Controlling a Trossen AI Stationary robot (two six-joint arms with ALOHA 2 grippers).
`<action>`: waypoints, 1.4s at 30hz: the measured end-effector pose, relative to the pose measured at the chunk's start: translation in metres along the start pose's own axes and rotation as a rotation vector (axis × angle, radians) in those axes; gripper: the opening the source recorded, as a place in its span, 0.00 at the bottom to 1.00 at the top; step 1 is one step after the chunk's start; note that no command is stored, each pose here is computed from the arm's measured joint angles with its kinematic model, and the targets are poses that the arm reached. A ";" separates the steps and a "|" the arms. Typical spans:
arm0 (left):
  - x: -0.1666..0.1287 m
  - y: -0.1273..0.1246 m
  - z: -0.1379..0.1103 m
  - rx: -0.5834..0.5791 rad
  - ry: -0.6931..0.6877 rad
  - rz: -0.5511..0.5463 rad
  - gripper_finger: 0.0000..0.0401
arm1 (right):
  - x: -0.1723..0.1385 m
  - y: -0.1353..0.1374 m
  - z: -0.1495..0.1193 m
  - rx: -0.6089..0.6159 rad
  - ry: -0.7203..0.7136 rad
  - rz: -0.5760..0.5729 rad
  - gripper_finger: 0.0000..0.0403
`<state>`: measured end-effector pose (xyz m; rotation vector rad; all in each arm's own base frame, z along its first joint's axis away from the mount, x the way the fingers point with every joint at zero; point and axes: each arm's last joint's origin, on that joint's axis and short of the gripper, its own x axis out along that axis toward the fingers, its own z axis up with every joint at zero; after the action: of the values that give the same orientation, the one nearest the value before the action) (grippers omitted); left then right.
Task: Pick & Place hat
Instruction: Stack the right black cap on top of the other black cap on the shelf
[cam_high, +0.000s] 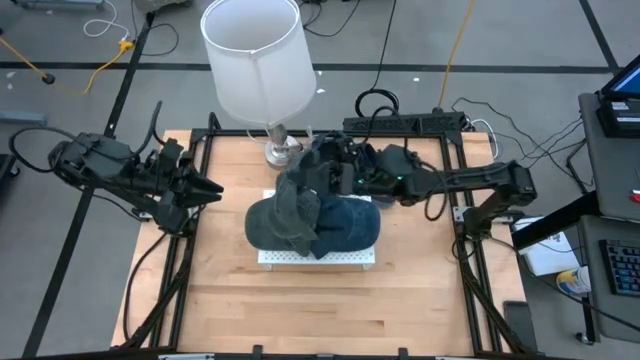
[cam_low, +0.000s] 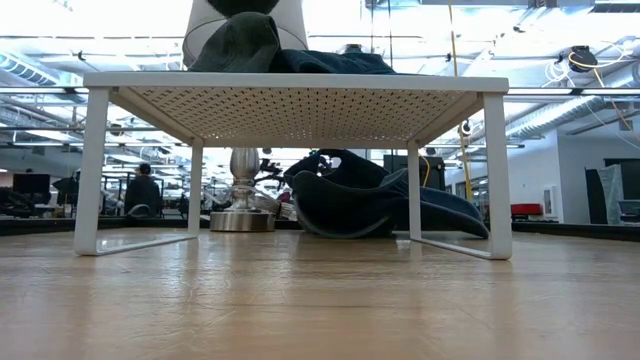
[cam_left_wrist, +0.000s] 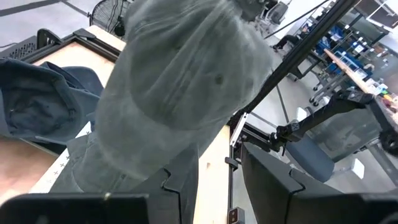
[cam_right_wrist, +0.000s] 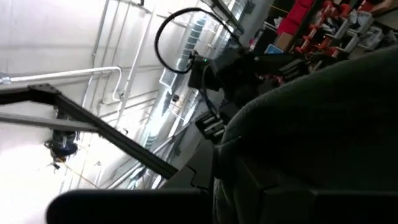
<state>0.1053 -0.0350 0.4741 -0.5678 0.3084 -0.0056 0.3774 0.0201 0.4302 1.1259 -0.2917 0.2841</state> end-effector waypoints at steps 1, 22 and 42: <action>0.000 0.000 0.000 0.000 -0.001 0.000 0.31 | 0.002 -0.004 -0.001 0.005 -0.004 0.005 0.05; -0.002 -0.003 0.006 0.061 -0.060 -0.041 0.31 | 0.026 -0.073 -0.032 0.032 0.055 -0.058 0.05; -0.002 -0.004 0.006 0.042 -0.058 -0.042 0.31 | 0.023 -0.084 -0.037 0.117 0.135 -0.211 0.05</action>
<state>0.1053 -0.0349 0.4810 -0.5319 0.2394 -0.0357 0.4321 0.0220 0.3534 1.2361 -0.0357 0.1909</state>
